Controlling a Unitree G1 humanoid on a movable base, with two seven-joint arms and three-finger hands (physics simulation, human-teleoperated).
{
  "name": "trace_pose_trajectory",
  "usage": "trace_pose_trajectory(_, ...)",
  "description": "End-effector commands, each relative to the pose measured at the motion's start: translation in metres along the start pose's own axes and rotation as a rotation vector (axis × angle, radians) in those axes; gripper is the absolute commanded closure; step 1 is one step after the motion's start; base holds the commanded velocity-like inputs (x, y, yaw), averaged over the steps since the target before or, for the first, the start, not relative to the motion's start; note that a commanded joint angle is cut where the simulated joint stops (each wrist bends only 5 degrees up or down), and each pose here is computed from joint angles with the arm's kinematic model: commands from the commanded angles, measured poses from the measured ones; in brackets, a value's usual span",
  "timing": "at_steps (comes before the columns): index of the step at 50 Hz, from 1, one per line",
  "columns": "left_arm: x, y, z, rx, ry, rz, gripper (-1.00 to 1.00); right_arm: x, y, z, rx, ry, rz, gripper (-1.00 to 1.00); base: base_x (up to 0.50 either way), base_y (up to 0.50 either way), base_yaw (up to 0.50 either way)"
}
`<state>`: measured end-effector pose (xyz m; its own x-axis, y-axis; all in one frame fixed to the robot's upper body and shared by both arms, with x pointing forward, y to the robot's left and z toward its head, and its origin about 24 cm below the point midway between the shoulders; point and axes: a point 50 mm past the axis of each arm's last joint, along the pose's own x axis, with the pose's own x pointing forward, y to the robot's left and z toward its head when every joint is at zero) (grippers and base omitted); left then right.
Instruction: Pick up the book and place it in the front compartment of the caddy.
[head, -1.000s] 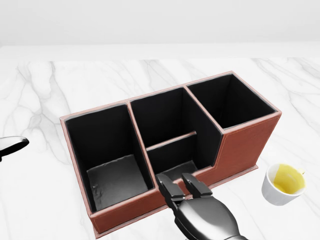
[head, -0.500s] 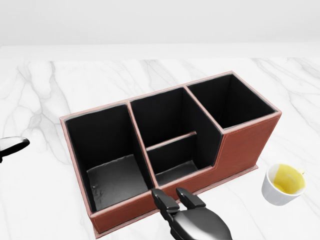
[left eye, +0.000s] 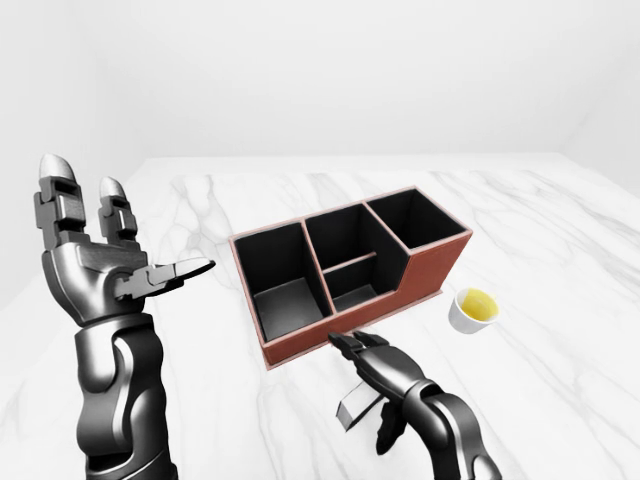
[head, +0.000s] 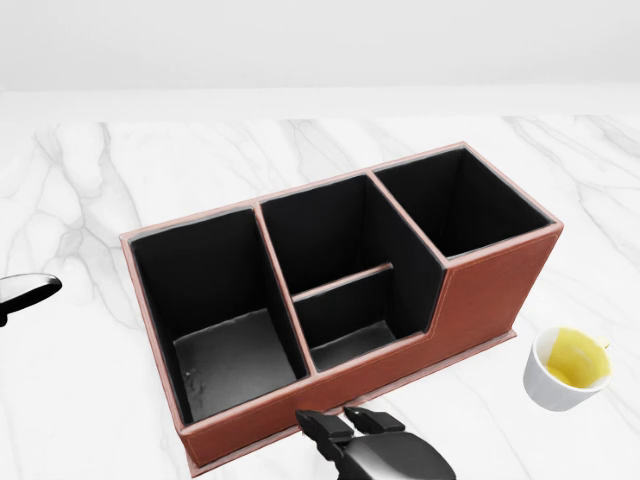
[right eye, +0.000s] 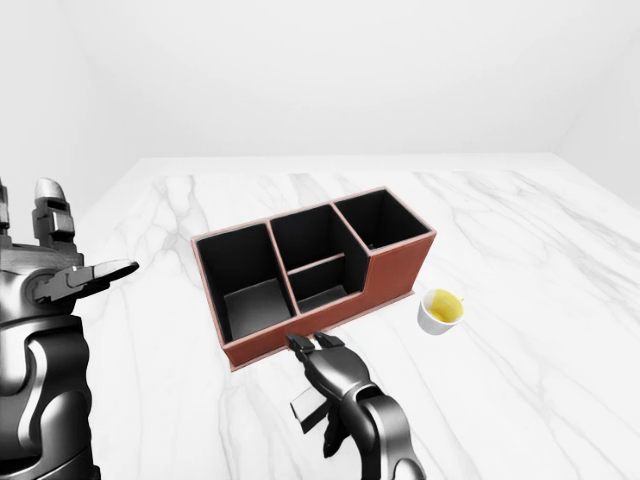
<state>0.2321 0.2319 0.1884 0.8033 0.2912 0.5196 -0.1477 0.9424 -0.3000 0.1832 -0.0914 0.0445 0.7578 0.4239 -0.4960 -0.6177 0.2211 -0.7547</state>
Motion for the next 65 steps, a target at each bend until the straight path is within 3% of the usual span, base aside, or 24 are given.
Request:
trace_pose_trajectory(1,0.001,0.000,-0.021,0.024,0.081,0.024,-1.00,0.009,0.021,-0.005,0.000,0.018,0.106,-0.21,0.00,0.00,0.00)
trace_pose_trajectory(2,0.001,0.000,-0.022,0.024,0.082,0.024,-1.00,0.008,0.022,-0.004,-0.004,0.016,0.107,0.45,0.00,0.00,0.00)
trace_pose_trajectory(4,0.000,0.000,-0.022,0.026,0.086,0.023,-1.00,0.008,0.023,-0.003,-0.003,0.012,0.109,1.00,0.00,0.00,0.00)
trace_pose_trajectory(27,-0.001,-0.001,-0.023,0.029,0.087,0.020,-1.00,0.005,0.010,0.007,-0.066,-0.008,0.053,1.00,0.00,0.00,0.00)
trace_pose_trajectory(30,-0.001,-0.001,-0.024,0.030,0.092,0.020,-1.00,0.002,0.001,0.011,-0.104,-0.007,0.004,1.00,0.00,0.00,0.00)
trace_pose_trajectory(37,-0.001,0.000,-0.021,0.026,0.081,0.022,-1.00,-0.015,-0.038,0.028,-0.257,0.046,-0.220,1.00,0.00,0.00,0.00)
trace_pose_trajectory(44,-0.001,0.000,-0.021,0.025,0.080,0.023,-1.00,-0.030,-0.068,0.038,-0.315,0.135,-0.406,1.00,0.00,0.00,0.00)
trace_pose_trajectory(59,0.000,-0.001,-0.019,0.022,0.071,0.023,-1.00,-0.054,-0.104,0.063,-0.356,0.208,-0.668,1.00,0.00,0.00,0.00)
trace_pose_trajectory(65,0.000,-0.001,-0.021,0.025,0.078,0.022,-1.00,-0.065,-0.112,0.068,-0.255,0.256,-0.741,1.00,0.00,0.00,0.00)
